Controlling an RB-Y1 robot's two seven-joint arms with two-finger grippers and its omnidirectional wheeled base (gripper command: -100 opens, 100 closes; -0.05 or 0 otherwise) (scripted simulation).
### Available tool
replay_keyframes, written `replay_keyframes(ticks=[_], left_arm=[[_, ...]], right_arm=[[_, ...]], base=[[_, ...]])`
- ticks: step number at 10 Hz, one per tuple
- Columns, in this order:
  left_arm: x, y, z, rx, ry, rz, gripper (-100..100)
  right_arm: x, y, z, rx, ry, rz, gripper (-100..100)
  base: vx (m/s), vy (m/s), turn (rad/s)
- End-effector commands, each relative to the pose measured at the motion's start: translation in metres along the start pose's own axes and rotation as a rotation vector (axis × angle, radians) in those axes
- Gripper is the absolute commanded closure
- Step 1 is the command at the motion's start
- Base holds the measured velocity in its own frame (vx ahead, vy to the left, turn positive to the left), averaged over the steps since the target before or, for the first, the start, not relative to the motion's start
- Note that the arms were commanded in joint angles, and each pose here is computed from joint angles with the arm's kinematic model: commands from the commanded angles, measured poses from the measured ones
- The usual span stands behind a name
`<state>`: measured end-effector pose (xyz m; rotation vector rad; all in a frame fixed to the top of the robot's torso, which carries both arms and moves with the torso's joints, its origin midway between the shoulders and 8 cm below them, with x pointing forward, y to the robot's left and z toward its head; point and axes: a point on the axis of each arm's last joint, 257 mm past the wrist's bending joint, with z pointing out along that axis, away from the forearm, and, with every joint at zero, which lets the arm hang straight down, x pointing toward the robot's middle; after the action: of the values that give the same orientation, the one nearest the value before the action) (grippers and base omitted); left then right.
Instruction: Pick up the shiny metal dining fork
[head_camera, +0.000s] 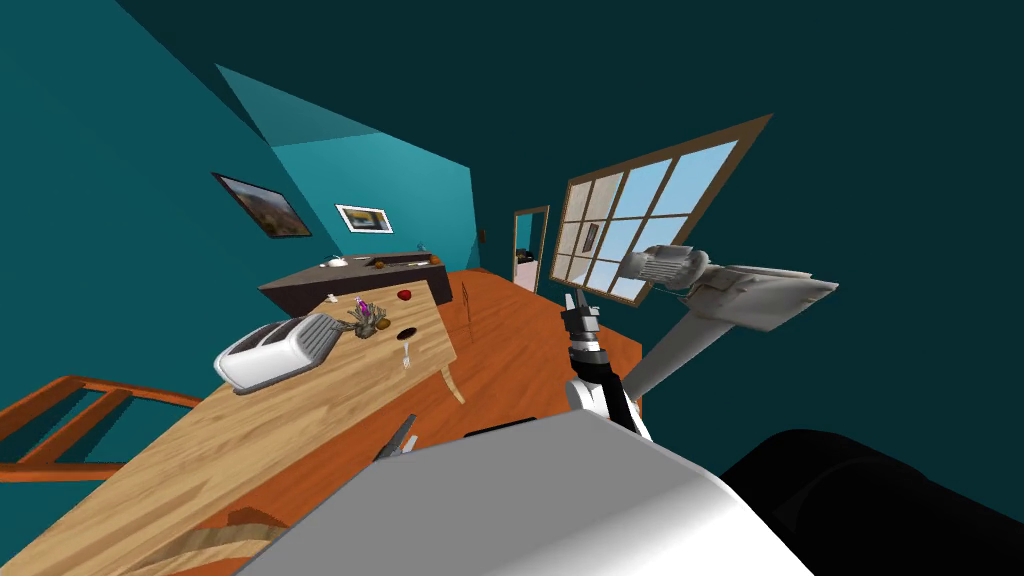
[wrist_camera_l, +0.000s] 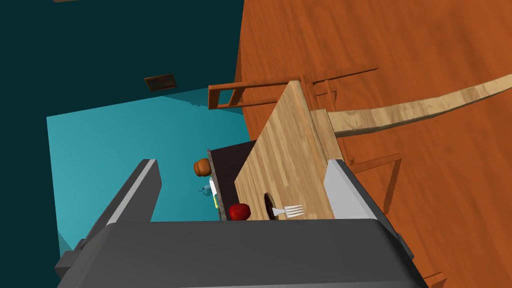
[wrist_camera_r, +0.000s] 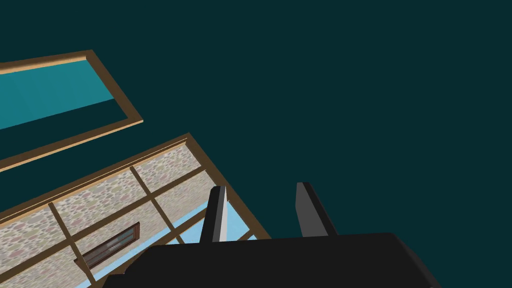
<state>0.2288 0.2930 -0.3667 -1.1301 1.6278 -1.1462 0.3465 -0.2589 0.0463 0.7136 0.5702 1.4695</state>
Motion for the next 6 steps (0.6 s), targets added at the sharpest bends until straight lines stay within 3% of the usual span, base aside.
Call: replay_keyframes(ticks=[1, 2, 3, 4, 5, 6], left_arm=[[-0.007, 0.021, -0.011, -0.061, 0.012, -0.007, -100], [-0.006, 0.041, -0.027, -0.117, 0.038, -0.011, -100], [-0.008, 0.050, -0.031, -0.136, 0.034, -0.013, -100], [-0.007, 0.066, -0.048, -0.187, 0.061, -0.014, -100], [-0.009, 0.077, -0.054, -0.212, 0.055, -0.017, -100], [-0.010, 0.091, -0.071, -0.261, 0.081, -0.015, -100]], right_arm=[[0.000, 0.000, 0.000, 0.000, 0.000, 0.000, 0], [0.000, 0.000, 0.000, 0.000, 0.000, 0.000, 0], [0.000, 0.000, 0.000, 0.000, 0.000, 0.000, 0], [0.000, 0.000, 0.000, 0.000, 0.000, 0.000, 0], [0.000, 0.000, 0.000, 0.000, 0.000, 0.000, 0], [0.000, 0.000, 0.000, 0.000, 0.000, 0.000, 0]], base=[[0.008, -0.062, -0.063], [0.014, -0.048, -0.134], [0.016, -0.027, -0.080], [0.040, -0.031, -0.148], [0.035, -0.025, -0.090], [0.042, -0.034, -0.178]])
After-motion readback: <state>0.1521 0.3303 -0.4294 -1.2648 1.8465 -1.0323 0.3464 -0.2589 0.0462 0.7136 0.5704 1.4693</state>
